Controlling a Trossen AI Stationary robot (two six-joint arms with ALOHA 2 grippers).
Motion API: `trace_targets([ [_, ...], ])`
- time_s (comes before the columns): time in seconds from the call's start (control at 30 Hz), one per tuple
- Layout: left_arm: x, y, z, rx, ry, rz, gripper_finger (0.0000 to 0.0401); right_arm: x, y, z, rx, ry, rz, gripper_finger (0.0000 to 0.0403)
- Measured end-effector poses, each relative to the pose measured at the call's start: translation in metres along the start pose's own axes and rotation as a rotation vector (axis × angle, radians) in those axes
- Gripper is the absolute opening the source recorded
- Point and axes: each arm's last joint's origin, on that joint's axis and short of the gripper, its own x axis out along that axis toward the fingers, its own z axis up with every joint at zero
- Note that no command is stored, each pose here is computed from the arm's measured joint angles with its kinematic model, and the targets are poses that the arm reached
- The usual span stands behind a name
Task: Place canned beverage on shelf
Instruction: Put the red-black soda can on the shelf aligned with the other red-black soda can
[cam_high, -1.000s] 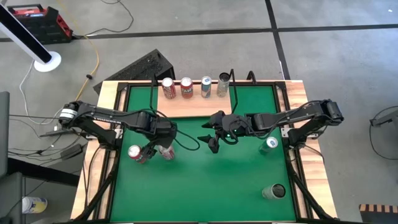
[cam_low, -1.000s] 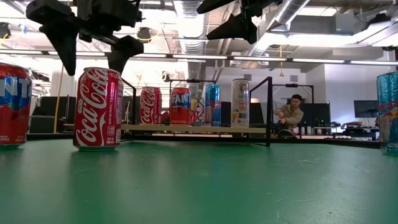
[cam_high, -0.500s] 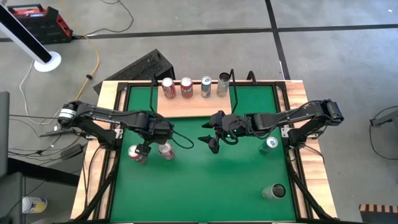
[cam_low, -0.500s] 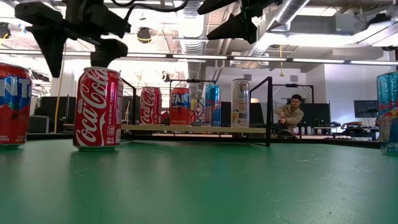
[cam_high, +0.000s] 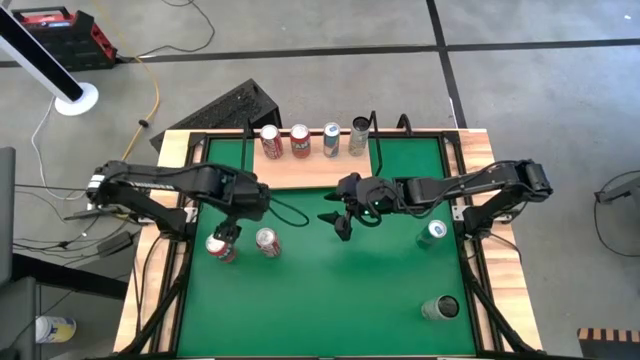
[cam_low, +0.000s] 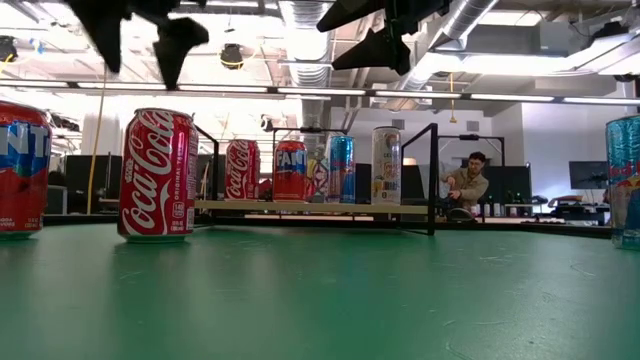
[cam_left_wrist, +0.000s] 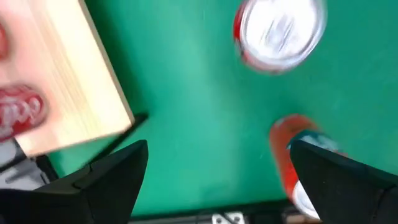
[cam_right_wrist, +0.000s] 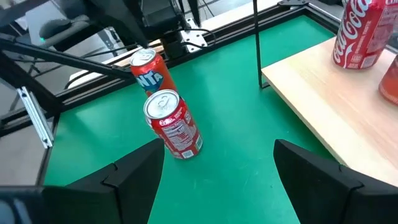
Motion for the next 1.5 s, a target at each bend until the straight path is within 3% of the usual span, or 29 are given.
trace_targets([
  [0.23,-0.042,0.004,0.003,-0.11,-0.396,-0.051,0.0377,-0.001,0.002,0.0,0.072,0.029,0.068,0.0326],
  [0.37,-0.058,0.005,-0.014,-0.172,-0.496,0.011,0.0377,-0.002,0.005,-0.001,0.116,0.061,0.123,0.0326],
  [0.53,-0.056,0.002,-0.03,-0.271,-0.542,0.021,0.0377,-0.002,0.006,-0.002,0.146,0.088,0.164,0.0326],
  [0.73,-0.026,-0.003,-0.027,-0.345,-0.566,-0.022,0.0377,-0.004,0.005,-0.001,0.148,0.084,0.165,0.0326],
  [1.23,-0.007,-0.005,-0.019,-0.358,-0.555,-0.07,0.0377,-0.042,0.005,0.017,0.143,0.012,0.199,0.0326],
  [1.5,-0.007,-0.015,-0.013,-0.311,-0.572,-0.083,0.0377,-0.044,0.007,0.015,0.134,0.026,0.201,0.0326],
])
